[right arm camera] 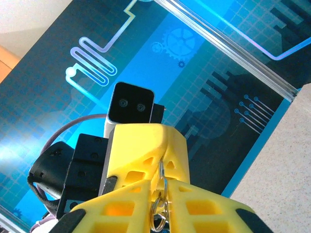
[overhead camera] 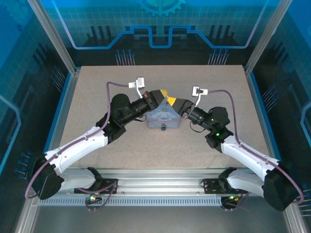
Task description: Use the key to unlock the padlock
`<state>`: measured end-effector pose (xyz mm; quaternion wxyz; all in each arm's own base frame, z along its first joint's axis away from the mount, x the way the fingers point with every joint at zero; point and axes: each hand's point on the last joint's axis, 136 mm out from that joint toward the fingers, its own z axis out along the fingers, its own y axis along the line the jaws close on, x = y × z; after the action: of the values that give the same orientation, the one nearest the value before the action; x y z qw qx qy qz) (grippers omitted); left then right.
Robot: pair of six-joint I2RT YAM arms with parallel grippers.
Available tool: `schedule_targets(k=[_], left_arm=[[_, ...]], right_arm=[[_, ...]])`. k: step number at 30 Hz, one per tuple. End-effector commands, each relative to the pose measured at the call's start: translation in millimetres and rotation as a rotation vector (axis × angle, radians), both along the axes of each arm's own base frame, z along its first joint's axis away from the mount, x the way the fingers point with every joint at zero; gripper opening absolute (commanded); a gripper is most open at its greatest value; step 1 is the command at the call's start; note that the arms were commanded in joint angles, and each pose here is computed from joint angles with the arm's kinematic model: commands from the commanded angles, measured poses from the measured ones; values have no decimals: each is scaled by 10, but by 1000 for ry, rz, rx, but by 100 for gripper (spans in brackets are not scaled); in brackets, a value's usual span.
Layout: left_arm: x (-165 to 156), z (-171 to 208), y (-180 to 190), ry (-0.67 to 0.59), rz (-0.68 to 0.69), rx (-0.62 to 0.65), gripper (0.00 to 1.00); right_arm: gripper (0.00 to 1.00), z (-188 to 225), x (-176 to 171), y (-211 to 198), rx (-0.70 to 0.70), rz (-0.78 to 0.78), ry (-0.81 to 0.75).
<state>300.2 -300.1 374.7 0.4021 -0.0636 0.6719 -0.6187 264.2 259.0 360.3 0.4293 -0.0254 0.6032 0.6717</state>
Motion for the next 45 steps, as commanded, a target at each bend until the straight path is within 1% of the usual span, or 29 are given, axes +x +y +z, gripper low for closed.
schedule_targets(k=[1,4,5,15,16,17,18,19,22,23,25,28,31,37,43,45], left_arm=[[-58,128,67,-33,16,-33,0],[-66,121,61,-32,11,-33,0],[-69,126,56,-33,8,-34,0],[-89,97,33,-28,-6,-36,0],[-89,95,32,-27,-7,-34,10],[-86,87,39,-23,-3,-30,27],[-86,69,46,-17,-1,-26,35],[-94,56,53,-15,1,-17,46],[-110,-58,109,12,21,38,79],[-122,-93,135,14,25,57,81],[-149,-179,190,29,39,96,87],[-183,-442,290,89,66,212,93],[-212,-788,408,177,95,346,98],[-323,-1425,585,331,102,560,98],[-409,-1833,650,418,77,677,96],[-420,-1949,724,437,86,744,96]], right_arm=[[12,85,-40,-10,26,-10,-35],[5,88,-40,-20,20,-17,-39],[0,96,-41,-23,19,-19,-43],[0,92,-71,-48,-15,-35,-58],[0,80,-72,-50,-22,-36,-57],[0,61,-74,-55,-28,-36,-53],[0,45,-69,-65,-36,-40,-46],[0,16,-64,-78,-50,-44,-36],[0,-56,-78,-155,-88,-63,-24],[0,-113,-72,-185,-119,-73,-8],[0,-241,-62,-255,-193,-95,30],[0,-448,-57,-411,-301,-141,76],[0,-721,-57,-607,-447,-190,150],[0,-1093,-9,-945,-751,-297,232],[0,-1470,162,-1164,-1012,-369,307],[0,-1500,245,-1202,-1070,-387,321]])
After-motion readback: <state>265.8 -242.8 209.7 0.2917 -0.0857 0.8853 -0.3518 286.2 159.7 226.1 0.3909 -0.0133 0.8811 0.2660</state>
